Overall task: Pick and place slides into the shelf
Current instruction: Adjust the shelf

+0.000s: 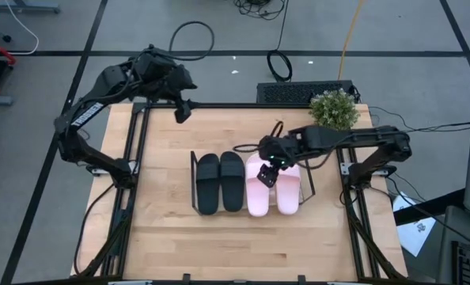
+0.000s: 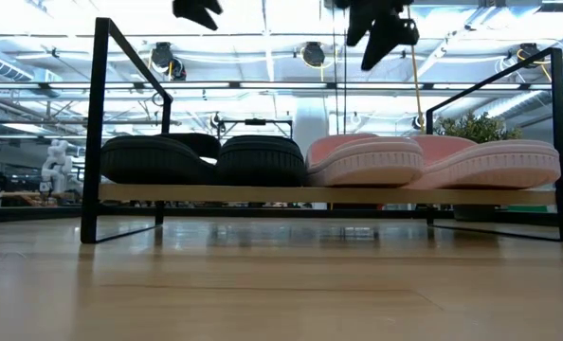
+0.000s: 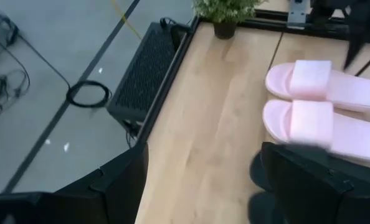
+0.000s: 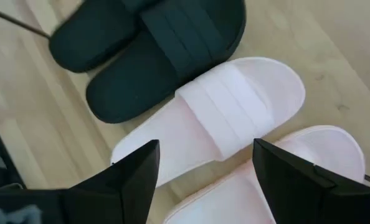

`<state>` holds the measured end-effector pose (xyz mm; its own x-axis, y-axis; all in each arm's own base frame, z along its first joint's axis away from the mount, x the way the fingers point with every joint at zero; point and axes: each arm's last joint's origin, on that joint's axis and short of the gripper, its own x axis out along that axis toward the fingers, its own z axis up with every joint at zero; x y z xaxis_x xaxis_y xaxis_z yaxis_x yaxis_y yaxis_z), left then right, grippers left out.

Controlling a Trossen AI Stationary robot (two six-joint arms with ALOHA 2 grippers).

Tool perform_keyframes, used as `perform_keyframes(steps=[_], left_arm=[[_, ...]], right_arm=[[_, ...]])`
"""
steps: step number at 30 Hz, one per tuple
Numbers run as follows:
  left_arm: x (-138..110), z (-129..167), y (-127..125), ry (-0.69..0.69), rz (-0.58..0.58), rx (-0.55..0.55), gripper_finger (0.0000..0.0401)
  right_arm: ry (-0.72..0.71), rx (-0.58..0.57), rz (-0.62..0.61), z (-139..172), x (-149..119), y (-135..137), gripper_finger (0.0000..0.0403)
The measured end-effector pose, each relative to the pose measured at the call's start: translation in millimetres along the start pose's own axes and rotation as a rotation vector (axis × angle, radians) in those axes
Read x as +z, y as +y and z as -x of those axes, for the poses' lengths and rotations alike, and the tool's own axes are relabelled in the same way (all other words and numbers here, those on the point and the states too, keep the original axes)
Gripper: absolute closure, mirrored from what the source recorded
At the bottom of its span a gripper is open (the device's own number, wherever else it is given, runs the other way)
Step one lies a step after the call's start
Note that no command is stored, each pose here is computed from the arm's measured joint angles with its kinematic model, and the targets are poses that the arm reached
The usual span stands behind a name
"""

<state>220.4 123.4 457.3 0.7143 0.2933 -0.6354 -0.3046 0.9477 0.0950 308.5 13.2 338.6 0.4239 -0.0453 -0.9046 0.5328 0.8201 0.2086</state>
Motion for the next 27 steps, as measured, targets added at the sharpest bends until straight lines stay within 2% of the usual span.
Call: perform_keyframes(steps=[13, 16, 20, 27], left_arm=[[-31.3, 67.7, -23.9, 0.053, 0.165, -0.058, 0.0093], [-36.1, 79.2, -29.9, 0.047, 0.2, -0.076, 0.0093], [-41.9, 92.0, -37.7, 0.04, 0.254, -0.105, 0.0093], [-42.2, 94.7, -52.2, 0.058, 0.341, -0.166, 0.0093]], right_arm=[[-0.217, -0.145, -0.008, 51.4, -11.6, -22.3, 0.0156], [-0.248, -0.129, -0.015, 64.0, -15.6, -26.8, 0.0156], [-0.288, -0.103, -0.024, 81.3, -22.1, -33.2, 0.0156], [-0.347, -0.181, -0.067, 111.3, -42.1, -54.4, 0.0156]])
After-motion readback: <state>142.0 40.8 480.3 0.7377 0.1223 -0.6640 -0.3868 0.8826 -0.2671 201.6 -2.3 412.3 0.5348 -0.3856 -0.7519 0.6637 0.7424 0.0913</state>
